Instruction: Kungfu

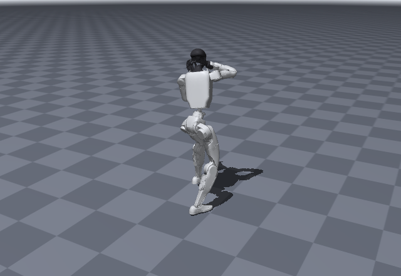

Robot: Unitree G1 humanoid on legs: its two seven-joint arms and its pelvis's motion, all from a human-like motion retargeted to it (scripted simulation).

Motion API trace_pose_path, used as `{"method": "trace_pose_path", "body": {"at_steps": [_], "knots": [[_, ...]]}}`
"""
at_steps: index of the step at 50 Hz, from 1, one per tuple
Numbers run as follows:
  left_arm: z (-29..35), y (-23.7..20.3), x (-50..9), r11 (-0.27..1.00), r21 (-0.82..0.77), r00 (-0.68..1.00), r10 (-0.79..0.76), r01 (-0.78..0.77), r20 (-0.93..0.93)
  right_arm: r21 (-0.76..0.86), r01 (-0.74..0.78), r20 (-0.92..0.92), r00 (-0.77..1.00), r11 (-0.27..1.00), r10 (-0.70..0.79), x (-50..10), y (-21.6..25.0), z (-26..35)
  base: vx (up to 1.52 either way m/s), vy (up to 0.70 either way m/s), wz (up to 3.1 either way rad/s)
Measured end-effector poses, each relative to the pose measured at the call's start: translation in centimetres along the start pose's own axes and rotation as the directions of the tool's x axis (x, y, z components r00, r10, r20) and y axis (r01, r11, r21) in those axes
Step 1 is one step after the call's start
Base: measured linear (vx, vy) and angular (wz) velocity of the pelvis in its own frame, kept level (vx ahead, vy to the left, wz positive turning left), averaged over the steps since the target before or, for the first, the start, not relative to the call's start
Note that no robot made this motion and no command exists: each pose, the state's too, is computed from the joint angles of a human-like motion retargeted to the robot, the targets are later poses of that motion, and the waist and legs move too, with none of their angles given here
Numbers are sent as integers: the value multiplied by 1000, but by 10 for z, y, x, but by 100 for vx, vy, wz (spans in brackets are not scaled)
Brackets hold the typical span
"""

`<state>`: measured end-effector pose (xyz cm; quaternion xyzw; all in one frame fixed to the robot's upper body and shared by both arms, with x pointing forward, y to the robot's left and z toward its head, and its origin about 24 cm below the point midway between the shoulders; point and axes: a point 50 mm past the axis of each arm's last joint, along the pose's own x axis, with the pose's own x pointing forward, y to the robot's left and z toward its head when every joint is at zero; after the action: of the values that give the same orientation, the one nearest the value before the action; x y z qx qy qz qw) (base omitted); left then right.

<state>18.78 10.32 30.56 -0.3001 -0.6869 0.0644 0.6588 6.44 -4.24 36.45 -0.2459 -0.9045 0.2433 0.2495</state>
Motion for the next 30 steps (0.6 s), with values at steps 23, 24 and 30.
{"method": "trace_pose_path", "body": {"at_steps": [23,24,30], "knots": [[-60,179,-13,733,669,878,234,124,-418,31,122,-755,654,992,-57,-114,33,-81,-10,26,-114],[-60,186,-11,694,694,876,197,193,-441,36,104,-794,607,994,-34,-128,34,-80,-12,23,-143],[-80,182,-4,504,594,730,-115,627,-674,142,-118,-981,115,983,156,-240,24,-53,-11,16,-166]]}}
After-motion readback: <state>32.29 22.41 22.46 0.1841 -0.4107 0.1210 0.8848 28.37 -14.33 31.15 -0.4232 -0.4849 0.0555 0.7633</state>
